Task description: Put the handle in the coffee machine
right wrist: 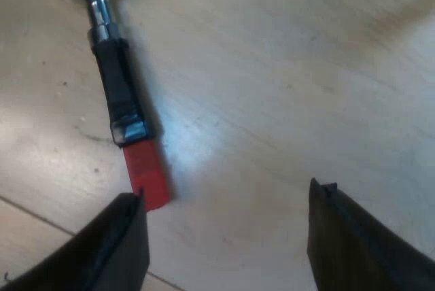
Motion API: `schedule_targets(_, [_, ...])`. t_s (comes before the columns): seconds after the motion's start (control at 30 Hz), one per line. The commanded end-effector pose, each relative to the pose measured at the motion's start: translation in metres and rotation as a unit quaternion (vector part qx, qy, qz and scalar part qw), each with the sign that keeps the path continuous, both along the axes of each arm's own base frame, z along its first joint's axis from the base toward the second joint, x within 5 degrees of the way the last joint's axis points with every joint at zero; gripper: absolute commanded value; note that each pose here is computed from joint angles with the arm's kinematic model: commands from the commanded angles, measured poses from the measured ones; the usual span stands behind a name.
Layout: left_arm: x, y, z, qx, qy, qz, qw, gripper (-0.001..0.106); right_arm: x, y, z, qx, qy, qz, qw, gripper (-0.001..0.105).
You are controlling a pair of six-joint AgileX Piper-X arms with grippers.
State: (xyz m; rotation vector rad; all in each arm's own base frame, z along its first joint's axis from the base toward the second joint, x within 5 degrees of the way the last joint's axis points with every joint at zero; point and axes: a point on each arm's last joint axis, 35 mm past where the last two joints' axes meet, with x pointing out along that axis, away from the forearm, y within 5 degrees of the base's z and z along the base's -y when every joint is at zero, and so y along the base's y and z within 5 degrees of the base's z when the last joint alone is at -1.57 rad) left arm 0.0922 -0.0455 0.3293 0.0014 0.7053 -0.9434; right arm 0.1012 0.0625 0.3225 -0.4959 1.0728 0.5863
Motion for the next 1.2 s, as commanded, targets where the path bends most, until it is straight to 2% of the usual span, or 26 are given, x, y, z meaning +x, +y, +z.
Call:
schedule_targets(0.03, [0.001, -0.011, -0.001, 0.007, 0.007, -0.050, 0.9987, 0.075, 0.001, 0.005, 0.006, 0.004, -0.028, -0.012, 0.9995, 0.055])
schedule_targets(0.23, [0.005, -0.032, -0.006, 0.018, 0.023, -0.123, 0.9920, 0.076, -0.002, 0.012, 0.007, 0.002, -0.043, -0.014, 0.9990, 0.055])
schedule_targets(0.37, [0.016, -0.050, -0.011, 0.048, 0.005, -0.133, 0.9900, 0.076, -0.003, 0.013, 0.007, -0.006, -0.054, -0.033, 0.9980, 0.055])
schedule_targets(0.47, [0.021, -0.057, -0.013, 0.050, 0.008, -0.135, 0.9896, 0.079, -0.003, 0.013, 0.007, -0.009, -0.055, -0.034, 0.9979, 0.055])
schedule_targets(0.6, [0.026, -0.062, -0.015, 0.047, 0.011, -0.125, 0.9910, 0.082, 0.001, 0.015, 0.005, -0.022, -0.055, -0.038, 0.9975, 0.055])
schedule_targets(0.8, [0.035, -0.067, -0.023, 0.052, 0.016, -0.124, 0.9908, 0.082, 0.018, 0.030, -0.008, -0.048, -0.028, -0.036, 0.9978, 0.055])
schedule_targets(1.2, [0.035, -0.068, -0.054, 0.063, 0.035, -0.125, 0.9895, 0.082, 0.043, 0.051, -0.043, -0.082, 0.010, -0.034, 0.9960, 0.055])
